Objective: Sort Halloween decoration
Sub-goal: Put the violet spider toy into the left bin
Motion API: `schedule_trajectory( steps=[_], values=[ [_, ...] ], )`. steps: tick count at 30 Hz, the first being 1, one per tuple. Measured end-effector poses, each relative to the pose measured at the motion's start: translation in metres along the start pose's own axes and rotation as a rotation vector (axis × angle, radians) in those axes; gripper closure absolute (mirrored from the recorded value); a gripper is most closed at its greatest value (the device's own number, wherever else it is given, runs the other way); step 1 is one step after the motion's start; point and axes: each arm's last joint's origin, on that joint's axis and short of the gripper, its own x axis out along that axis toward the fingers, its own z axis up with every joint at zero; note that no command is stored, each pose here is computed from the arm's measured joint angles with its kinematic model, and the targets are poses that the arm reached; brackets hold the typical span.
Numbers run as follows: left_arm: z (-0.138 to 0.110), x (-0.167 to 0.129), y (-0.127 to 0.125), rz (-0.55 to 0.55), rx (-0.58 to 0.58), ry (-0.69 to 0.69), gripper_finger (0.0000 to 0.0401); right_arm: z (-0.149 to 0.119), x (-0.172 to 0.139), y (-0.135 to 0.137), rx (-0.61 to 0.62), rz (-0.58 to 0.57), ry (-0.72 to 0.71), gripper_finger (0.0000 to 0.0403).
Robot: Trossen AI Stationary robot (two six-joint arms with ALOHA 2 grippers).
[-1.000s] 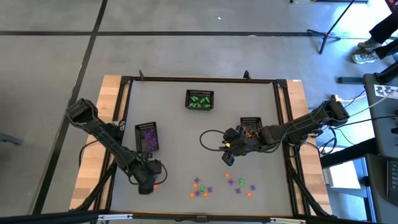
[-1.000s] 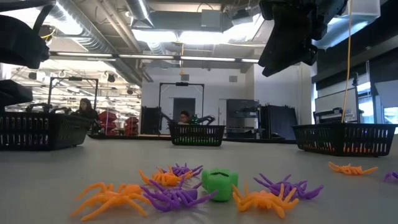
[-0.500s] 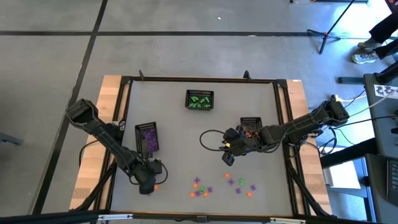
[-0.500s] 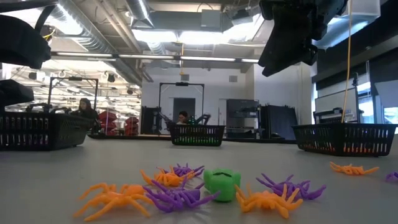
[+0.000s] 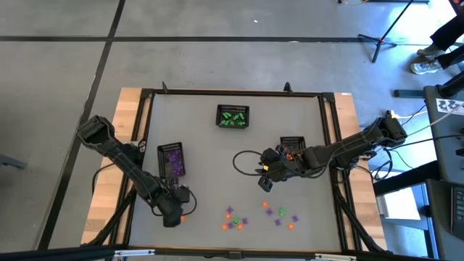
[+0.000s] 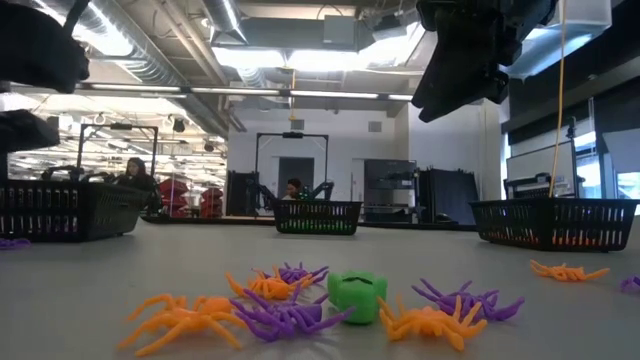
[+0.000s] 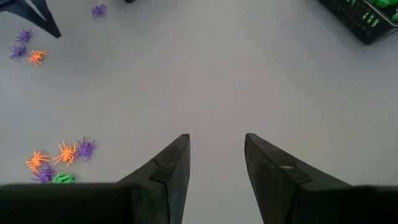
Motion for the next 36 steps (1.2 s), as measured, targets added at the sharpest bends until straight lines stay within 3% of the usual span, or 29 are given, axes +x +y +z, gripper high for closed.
schedule_trajectory(
  steps=[6, 16, 28, 36],
  values=[
    [-0.001, -0.007, 0.008, 0.080, 0.014, 0.054, 0.0396, 0.000, 0.000, 0.000, 0.000, 0.000, 0.000, 0.0253],
    [-0.006, -0.045, 0.030, 0.183, 0.020, -0.065, 0.0373, 0.000, 0.000, 0.000, 0.002, 0.000, 0.000, 0.0253],
    [-0.033, -0.028, 0.063, 0.126, -0.106, -0.009, 0.0346, 0.000, 0.000, 0.000, 0.003, 0.001, 0.000, 0.0253],
    [-0.036, -0.037, 0.074, 0.209, -0.166, -0.042, 0.0345, 0.000, 0.000, 0.000, 0.005, 0.001, -0.001, 0.0253]
  ],
)
